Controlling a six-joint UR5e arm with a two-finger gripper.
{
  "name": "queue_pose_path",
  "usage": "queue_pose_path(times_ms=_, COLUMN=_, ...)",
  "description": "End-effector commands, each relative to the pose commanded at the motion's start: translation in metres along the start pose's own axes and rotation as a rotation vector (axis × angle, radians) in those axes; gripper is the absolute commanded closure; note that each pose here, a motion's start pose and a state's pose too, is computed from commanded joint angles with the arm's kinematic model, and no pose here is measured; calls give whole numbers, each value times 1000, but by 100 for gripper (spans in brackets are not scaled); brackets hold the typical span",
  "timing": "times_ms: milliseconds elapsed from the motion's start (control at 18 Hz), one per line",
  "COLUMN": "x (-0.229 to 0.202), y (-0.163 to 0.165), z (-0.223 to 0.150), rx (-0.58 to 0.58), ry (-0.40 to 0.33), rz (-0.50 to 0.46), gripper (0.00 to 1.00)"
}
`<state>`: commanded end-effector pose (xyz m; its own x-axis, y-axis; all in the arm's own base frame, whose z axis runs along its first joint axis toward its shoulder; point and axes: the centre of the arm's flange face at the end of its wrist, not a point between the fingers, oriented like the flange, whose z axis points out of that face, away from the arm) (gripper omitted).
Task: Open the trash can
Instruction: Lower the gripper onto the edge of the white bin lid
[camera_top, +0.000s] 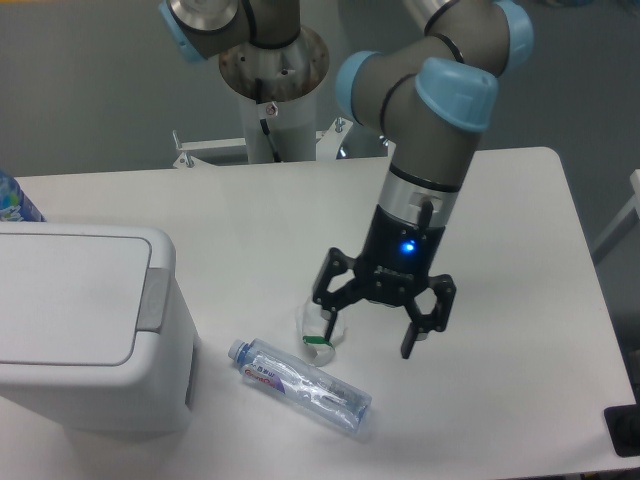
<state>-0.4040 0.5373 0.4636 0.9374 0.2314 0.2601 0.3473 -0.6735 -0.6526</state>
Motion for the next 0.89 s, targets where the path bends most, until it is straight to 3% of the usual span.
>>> queue_pose_path(times_ms=167, x=11, y=-1, z=2, rx=-1, ry=18, rz=7, gripper=0)
queue_pose_path(times_ms=389, x=36, y=-10, z=-27, rx=61, ry=95, rz=-22, gripper=0)
queue_pose_path(times_ms=778, x=43, y=2, z=-24, rx=32, ry=90, rz=-117, gripper=0)
queue_pose_path(times_ms=889, x=61, y=4, z=-18, rx=19, ry=109, rz=-131, gripper=0)
